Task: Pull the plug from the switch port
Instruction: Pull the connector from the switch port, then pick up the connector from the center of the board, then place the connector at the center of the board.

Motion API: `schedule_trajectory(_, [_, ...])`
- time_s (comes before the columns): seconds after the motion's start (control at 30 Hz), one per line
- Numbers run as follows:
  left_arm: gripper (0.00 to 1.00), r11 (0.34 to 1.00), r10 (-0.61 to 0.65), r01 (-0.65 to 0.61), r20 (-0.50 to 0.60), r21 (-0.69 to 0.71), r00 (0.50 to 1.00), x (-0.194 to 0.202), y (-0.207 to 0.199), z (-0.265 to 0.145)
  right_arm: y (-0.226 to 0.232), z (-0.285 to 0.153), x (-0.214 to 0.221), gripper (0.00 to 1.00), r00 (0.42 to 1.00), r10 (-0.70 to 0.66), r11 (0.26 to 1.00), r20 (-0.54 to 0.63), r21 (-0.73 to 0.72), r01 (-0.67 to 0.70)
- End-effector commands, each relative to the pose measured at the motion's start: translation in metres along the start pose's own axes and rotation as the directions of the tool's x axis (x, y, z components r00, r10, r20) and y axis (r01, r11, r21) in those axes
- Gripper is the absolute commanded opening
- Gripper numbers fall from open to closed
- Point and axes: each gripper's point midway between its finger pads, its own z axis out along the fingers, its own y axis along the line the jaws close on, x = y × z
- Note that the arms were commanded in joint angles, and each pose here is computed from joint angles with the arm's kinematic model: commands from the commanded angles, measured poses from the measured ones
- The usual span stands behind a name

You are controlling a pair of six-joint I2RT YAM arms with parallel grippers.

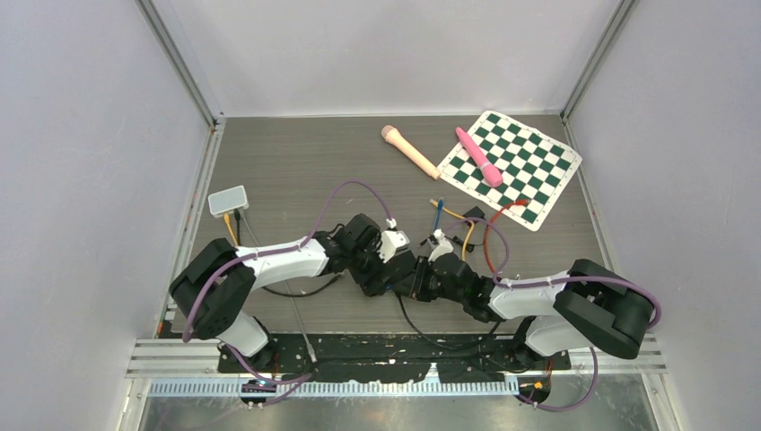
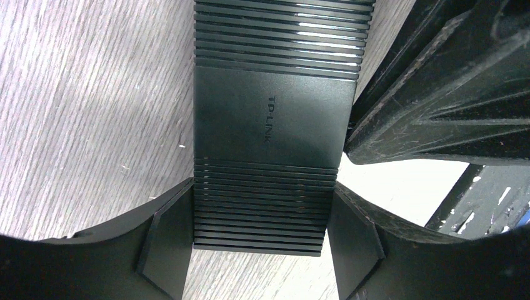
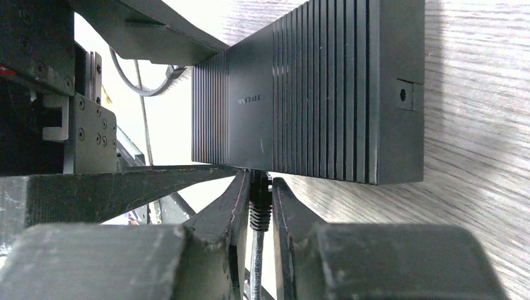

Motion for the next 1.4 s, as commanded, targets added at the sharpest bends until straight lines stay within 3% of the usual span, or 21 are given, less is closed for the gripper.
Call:
schedule_trajectory(0.0, [0.47, 0.994, -0.018, 0.02, 0.024, -0.108, 1.0, -0.011, 0.024, 0.0, 0.045, -0.012, 0.014, 0.05, 0.995, -0.039, 0.984, -0.093, -0.176, 0.022])
schedule_trajectory(0.17, [0.47, 0.994, -0.022, 0.025, 0.028, -0.106, 0.999, -0.009, 0.023, 0.0, 0.038, -0.026, 0.0, 0.05, 0.984, 0.173, 0.95, 0.039, -0.269, -0.156])
schedule_trajectory(0.43, [0.47, 0.993, -0.019, 0.021, 0.023, -0.112, 1.0, -0.011, 0.025, -0.001, 0.037, -0.013, 0.006, 0.05, 1.0, -0.014, 0.992, -0.025, -0.126, 0.011])
schedule_trajectory(0.6, [0.47, 0.994, -0.012, 0.015, 0.034, -0.111, 0.999, -0.012, 0.024, -0.003, 0.036, -0.027, -0.026, 0.05, 0.992, -0.055, 0.996, 0.118, -0.057, 0.062])
schedule_trajectory(0.73, [0.49, 0.99, -0.018, 0.023, 0.036, -0.142, 0.999, -0.012, 0.029, -0.004, 0.009, -0.05, -0.048, 0.05, 0.971, -0.065, 0.993, 0.229, 0.108, 0.041])
schedule_trajectory(1.03, [0.5, 0.99, -0.017, 0.023, 0.045, -0.137, 0.999, -0.014, 0.03, -0.002, 0.017, -0.128, -0.118, 0.05, 0.821, -0.061, 0.995, 0.568, 0.104, 0.002])
schedule_trajectory(1.17, [0.49, 0.991, -0.018, 0.024, 0.048, -0.13, 0.999, -0.015, 0.028, -0.002, 0.025, -0.14, -0.149, 0.05, 0.779, -0.155, 0.977, 0.608, 0.213, 0.028])
schedule_trajectory(1.27, [0.49, 0.992, -0.016, 0.021, 0.043, -0.127, 0.999, -0.015, 0.027, -0.003, 0.014, -0.133, -0.179, 0.05, 0.78, -0.201, 0.95, 0.592, 0.314, 0.006])
schedule_trajectory(1.37, [0.49, 0.992, -0.012, 0.018, 0.045, -0.128, 0.999, -0.014, 0.027, -0.006, 0.018, -0.122, -0.207, 0.05, 0.789, -0.162, 0.963, 0.592, 0.268, -0.003])
